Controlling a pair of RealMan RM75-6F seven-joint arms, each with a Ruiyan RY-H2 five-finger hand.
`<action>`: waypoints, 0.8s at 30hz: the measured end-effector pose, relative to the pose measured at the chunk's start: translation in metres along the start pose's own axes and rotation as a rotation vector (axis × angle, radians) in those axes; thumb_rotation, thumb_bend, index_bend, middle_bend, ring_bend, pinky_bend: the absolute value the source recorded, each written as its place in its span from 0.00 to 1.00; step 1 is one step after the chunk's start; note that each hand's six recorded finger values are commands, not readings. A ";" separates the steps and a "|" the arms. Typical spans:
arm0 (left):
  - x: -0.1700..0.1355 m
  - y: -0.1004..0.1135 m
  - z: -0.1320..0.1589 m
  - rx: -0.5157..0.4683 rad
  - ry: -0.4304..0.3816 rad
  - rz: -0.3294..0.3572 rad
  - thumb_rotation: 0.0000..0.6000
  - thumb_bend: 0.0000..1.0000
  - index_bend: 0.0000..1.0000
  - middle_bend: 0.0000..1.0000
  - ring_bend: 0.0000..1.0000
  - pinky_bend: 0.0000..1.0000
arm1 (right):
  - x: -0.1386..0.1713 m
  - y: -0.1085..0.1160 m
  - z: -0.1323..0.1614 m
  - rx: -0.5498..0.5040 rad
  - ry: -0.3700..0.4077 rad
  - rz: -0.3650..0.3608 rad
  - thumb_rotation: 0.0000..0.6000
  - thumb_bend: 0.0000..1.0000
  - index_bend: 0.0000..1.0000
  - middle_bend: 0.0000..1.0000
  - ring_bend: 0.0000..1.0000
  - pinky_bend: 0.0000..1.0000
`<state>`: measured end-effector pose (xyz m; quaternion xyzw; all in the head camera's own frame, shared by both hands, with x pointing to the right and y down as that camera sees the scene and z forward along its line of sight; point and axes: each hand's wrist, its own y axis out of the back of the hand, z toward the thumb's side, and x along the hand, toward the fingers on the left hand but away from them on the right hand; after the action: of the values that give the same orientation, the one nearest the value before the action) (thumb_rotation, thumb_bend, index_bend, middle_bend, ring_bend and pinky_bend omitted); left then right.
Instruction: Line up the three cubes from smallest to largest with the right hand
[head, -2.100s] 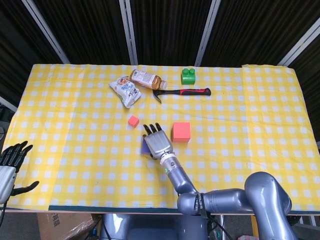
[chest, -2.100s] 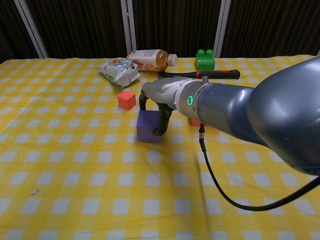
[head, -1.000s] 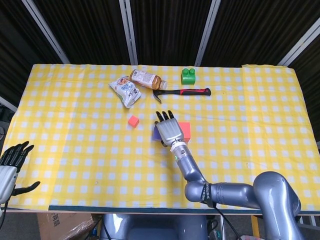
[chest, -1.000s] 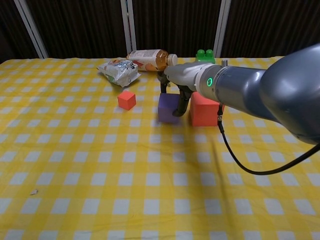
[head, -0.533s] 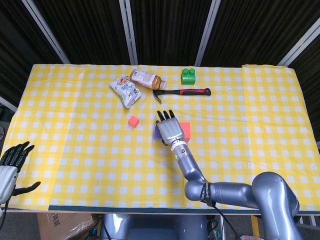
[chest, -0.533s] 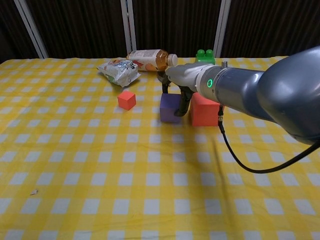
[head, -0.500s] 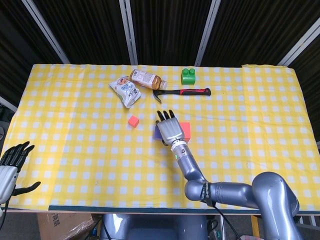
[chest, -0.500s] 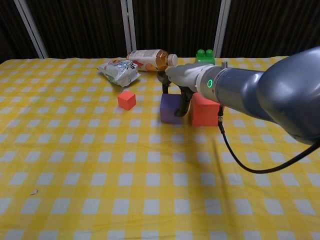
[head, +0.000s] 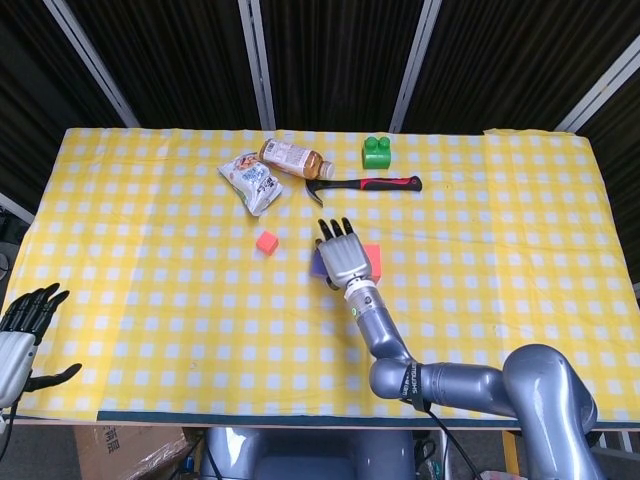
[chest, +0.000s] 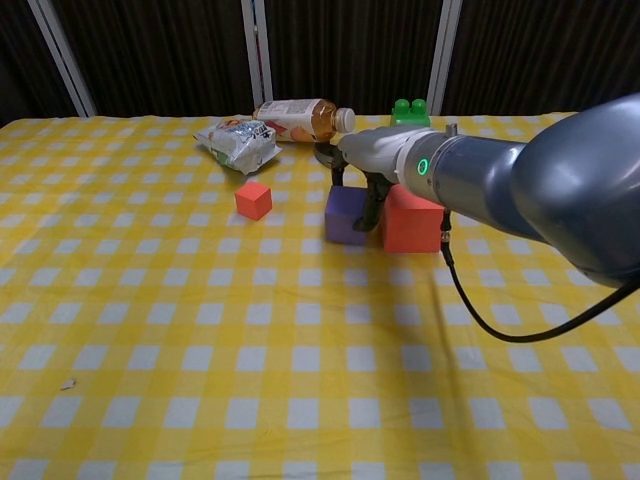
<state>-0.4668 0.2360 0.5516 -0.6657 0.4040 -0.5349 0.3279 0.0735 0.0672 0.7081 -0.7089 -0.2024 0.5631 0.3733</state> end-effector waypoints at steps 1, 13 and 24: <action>0.000 0.000 0.000 0.000 0.000 0.000 1.00 0.04 0.00 0.00 0.00 0.04 | 0.000 0.000 -0.001 0.002 -0.003 0.002 1.00 0.43 0.45 0.02 0.00 0.00; 0.000 0.000 -0.001 0.000 0.004 0.000 1.00 0.04 0.00 0.00 0.00 0.04 | 0.000 -0.006 -0.005 0.019 -0.013 0.021 1.00 0.43 0.32 0.02 0.00 0.00; 0.000 0.000 0.000 0.003 0.003 0.001 1.00 0.04 0.00 0.00 0.00 0.04 | 0.009 -0.004 0.009 0.032 0.019 0.022 1.00 0.43 0.18 0.00 0.00 0.00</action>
<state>-0.4669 0.2358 0.5516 -0.6643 0.4042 -0.5361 0.3285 0.0680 0.0788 0.7047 -0.7104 -0.1819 0.5635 0.3805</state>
